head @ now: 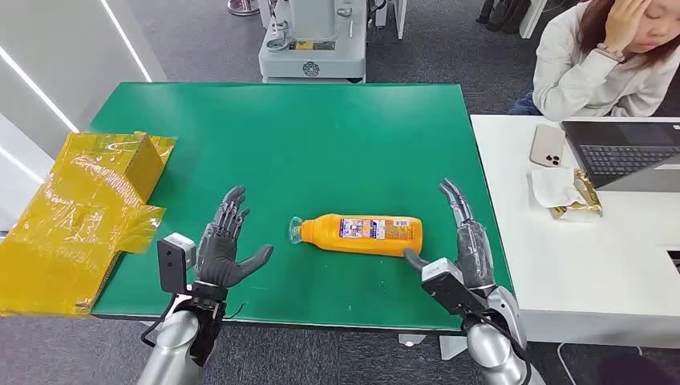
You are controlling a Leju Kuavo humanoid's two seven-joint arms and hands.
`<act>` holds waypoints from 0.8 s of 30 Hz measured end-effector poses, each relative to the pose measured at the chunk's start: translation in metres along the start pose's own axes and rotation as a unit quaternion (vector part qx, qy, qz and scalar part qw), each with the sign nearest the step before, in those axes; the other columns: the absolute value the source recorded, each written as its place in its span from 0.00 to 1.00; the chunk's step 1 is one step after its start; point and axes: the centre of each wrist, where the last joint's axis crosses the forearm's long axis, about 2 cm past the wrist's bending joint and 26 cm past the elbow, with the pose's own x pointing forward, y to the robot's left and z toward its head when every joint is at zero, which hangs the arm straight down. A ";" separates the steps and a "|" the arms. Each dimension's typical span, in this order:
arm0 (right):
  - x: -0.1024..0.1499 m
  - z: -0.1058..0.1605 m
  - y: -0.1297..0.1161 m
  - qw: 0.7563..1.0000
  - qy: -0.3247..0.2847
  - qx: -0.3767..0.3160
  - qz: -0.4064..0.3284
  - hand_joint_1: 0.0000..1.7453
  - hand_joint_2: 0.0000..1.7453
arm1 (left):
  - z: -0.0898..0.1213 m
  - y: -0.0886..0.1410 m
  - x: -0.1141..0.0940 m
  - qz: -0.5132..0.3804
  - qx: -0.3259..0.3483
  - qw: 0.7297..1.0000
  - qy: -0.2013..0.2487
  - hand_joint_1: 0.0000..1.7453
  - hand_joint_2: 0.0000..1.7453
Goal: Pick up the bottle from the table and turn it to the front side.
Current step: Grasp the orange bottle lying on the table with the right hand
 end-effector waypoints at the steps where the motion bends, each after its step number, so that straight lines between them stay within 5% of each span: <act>1: 0.000 0.000 0.000 1.000 0.000 0.000 0.000 0.00 1.00 | 0.000 0.000 0.000 0.000 0.000 1.000 0.000 0.00 1.00; 11: -0.004 -0.003 -0.001 1.000 0.004 0.010 0.013 0.00 1.00 | -0.001 0.000 -0.002 0.001 -0.002 1.000 0.001 0.00 1.00; 18: -0.021 -0.055 -0.015 0.994 0.037 0.101 0.028 0.00 1.00 | -0.017 -0.004 -0.001 0.009 -0.036 0.999 -0.001 0.00 1.00; 24: -0.034 -0.072 -0.022 0.989 0.053 0.132 0.039 0.00 1.00 | -0.022 -0.009 -0.004 0.012 -0.050 0.999 0.009 0.00 1.00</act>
